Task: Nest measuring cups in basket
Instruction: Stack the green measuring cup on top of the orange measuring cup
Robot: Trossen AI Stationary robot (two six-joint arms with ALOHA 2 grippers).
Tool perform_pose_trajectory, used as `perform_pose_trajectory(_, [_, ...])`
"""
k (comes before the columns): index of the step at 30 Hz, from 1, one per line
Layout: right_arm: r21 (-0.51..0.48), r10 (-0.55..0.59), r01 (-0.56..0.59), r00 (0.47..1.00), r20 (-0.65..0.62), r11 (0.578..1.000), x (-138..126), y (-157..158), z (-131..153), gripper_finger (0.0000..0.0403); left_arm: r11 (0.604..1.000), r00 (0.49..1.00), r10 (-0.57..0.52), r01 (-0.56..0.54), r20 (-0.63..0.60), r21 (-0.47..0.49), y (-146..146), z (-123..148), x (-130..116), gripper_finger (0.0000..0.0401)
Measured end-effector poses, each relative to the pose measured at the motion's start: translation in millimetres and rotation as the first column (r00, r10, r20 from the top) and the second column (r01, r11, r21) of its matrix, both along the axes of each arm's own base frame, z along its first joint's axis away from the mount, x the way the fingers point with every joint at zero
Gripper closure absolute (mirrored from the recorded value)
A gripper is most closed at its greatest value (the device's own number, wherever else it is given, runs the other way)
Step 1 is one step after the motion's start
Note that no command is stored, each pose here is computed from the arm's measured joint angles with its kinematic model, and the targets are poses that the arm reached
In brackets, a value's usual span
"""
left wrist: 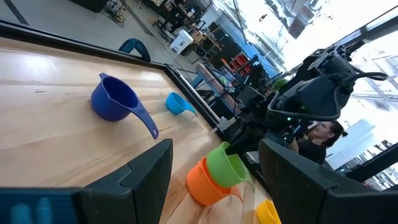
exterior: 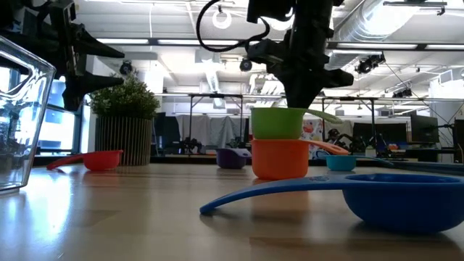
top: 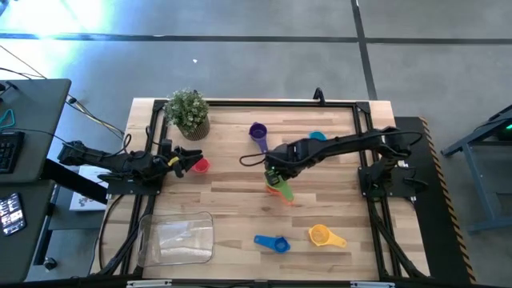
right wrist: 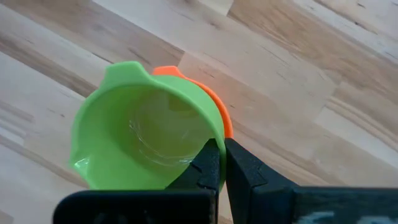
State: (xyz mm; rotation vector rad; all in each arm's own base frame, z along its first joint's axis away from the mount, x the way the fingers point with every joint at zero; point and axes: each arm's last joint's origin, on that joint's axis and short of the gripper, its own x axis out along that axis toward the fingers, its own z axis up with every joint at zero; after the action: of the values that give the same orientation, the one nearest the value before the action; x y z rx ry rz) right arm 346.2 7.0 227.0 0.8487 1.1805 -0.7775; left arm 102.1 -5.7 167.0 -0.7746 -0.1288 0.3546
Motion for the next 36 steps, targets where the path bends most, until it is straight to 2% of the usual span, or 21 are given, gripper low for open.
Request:
perform_pose_trajectory(19, [0.012, -0.015, 0.015, 0.999, -0.029, 1.0, 2.7, 0.4, -8.7, 0.0398, 1.0, 1.0, -0.002, 0.003, -0.013, 0.003, -0.1, -1.2, 0.0, 0.0174])
perform_pose_trajectory(30, [0.014, -0.014, 0.014, 1.0, -0.028, 1.0, 2.8, 0.4, -8.6, 0.0314, 1.0, 1.0, -0.004, 0.004, -0.013, 0.003, -0.1, -1.2, 0.0, 0.0174])
perform_pose_trajectory(36, [0.064, -0.012, 0.013, 1.0, -0.021, 0.998, 3.3, 1.9, -7.6, 0.0294, 1.0, 1.0, -0.022, 0.022, -0.013, 0.002, -0.6, -1.2, 0.2, 0.0174])
